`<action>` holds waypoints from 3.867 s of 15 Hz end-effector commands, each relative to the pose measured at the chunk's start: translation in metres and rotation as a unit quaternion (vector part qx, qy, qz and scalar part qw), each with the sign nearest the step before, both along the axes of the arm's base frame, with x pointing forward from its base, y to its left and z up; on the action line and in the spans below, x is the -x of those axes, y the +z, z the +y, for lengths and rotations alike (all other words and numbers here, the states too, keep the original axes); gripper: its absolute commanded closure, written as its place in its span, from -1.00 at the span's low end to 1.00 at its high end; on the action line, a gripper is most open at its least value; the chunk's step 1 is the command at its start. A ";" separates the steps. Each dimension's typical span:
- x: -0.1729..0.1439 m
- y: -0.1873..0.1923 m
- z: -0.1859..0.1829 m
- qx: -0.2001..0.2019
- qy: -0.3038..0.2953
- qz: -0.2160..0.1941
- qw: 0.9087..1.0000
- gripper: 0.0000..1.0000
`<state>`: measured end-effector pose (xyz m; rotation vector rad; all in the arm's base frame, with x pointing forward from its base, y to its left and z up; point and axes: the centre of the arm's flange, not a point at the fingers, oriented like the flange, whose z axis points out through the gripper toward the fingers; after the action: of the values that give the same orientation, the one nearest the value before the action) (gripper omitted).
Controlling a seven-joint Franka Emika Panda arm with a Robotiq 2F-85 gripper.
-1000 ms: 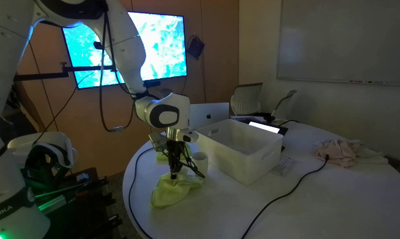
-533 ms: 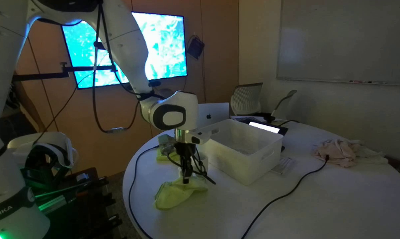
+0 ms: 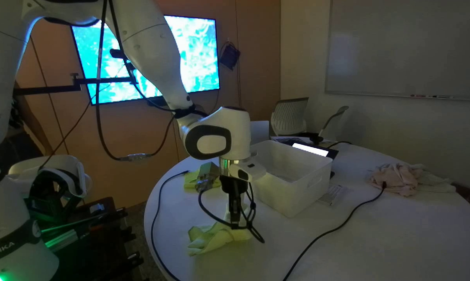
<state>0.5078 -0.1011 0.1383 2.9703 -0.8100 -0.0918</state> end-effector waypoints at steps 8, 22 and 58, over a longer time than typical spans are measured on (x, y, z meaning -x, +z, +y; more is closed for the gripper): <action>-0.004 -0.013 -0.021 -0.002 -0.097 -0.005 0.995 -0.16; 0.042 -0.041 0.042 -0.098 -0.077 0.022 0.992 -1.00; 0.031 -0.079 -0.059 -0.129 0.009 -0.025 0.991 -1.00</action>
<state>0.4818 -0.1586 0.0573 3.2226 -0.8489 -0.1633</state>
